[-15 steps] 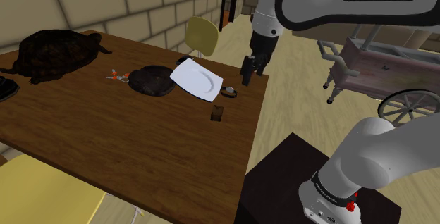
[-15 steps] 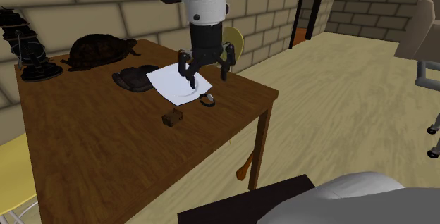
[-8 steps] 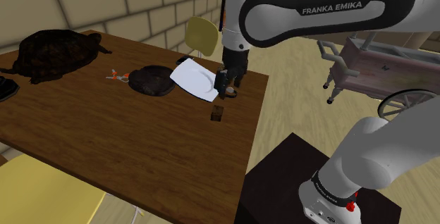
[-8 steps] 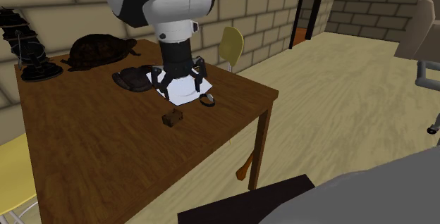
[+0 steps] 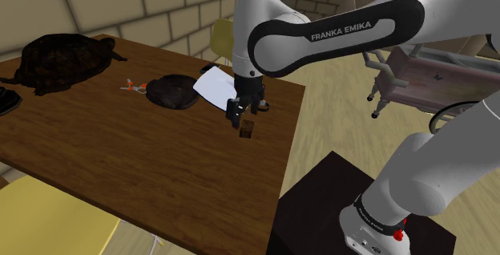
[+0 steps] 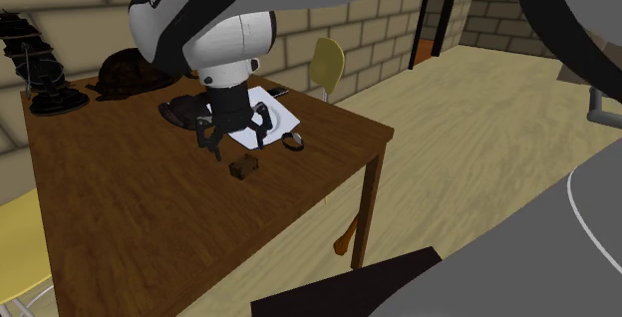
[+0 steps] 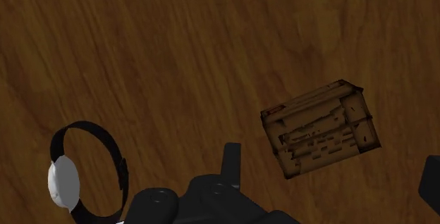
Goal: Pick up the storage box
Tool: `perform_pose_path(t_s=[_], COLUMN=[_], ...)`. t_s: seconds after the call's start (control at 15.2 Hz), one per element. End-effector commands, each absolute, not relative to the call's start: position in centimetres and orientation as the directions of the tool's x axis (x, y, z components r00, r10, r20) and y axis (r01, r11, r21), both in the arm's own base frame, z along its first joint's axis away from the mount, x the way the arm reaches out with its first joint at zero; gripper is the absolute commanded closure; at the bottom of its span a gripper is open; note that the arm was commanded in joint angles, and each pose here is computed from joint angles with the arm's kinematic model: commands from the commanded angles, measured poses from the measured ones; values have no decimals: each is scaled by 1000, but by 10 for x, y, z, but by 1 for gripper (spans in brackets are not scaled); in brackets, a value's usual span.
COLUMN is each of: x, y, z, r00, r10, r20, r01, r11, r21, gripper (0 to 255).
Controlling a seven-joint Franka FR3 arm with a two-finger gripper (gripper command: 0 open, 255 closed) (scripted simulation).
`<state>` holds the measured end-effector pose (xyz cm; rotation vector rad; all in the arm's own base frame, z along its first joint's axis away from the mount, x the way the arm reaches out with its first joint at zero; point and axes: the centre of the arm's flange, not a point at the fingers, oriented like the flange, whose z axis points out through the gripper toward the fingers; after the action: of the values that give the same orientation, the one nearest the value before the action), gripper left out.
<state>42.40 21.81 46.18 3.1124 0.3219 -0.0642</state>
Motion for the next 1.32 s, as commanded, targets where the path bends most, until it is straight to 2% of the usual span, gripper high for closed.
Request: perform_pose_path(t_s=[0.0, 0.26, 0.33, 0.92, 1.25], x=[424, 424, 424, 424, 424], y=[219, 219, 219, 219, 219], z=[452, 438, 438, 438, 464], r00=[978, 978, 978, 978, 978], r10=[204, 204, 204, 204, 204], r20=[-42, -42, -42, -42, -42], r01=[205, 205, 205, 205, 205], r11=[-979, -979, -979, -979, -979], r21=[7, 7, 7, 7, 7], gripper=[0, 0, 255, 255, 255])
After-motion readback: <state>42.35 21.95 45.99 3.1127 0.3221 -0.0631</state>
